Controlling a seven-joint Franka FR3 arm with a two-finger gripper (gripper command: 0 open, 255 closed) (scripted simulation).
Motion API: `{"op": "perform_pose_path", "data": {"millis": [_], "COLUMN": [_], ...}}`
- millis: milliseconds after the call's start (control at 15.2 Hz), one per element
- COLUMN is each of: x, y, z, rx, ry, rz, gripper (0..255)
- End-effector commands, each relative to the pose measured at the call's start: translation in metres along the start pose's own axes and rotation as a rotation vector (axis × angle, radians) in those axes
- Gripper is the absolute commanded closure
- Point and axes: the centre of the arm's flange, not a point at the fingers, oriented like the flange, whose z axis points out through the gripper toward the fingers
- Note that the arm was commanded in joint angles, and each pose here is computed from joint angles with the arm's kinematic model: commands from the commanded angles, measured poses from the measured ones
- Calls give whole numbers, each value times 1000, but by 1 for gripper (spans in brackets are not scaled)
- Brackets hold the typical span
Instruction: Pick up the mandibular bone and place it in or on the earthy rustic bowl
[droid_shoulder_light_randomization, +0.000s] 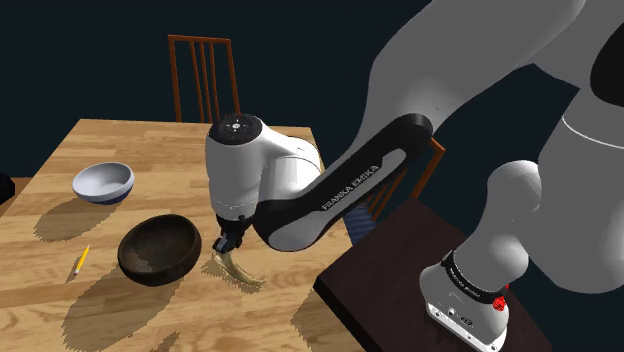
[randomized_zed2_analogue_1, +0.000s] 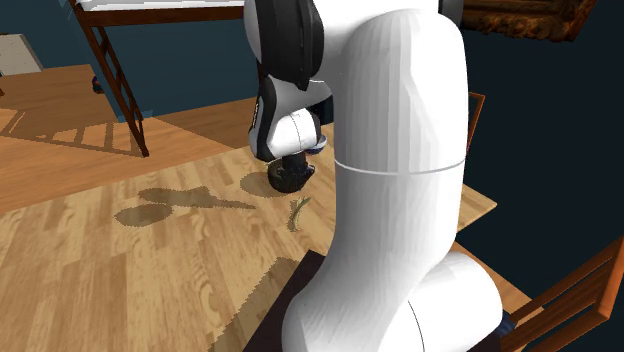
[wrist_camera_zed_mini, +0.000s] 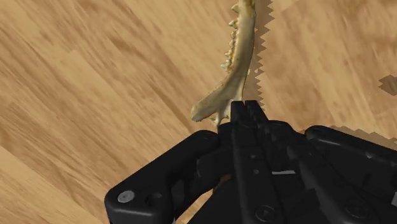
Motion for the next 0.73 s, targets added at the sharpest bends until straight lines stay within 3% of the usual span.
{"op": "perform_pose_path", "data": {"millis": [0,66,528,660], "x": [0,0,7,7], "y": [0,0,-12,-13], "z": [0,0,92,98], "rx": [0,0,-7,-7], "ry": [0,0,-15,-15], "rz": [0,0,214,217], "gripper": [255,0,0,0]}}
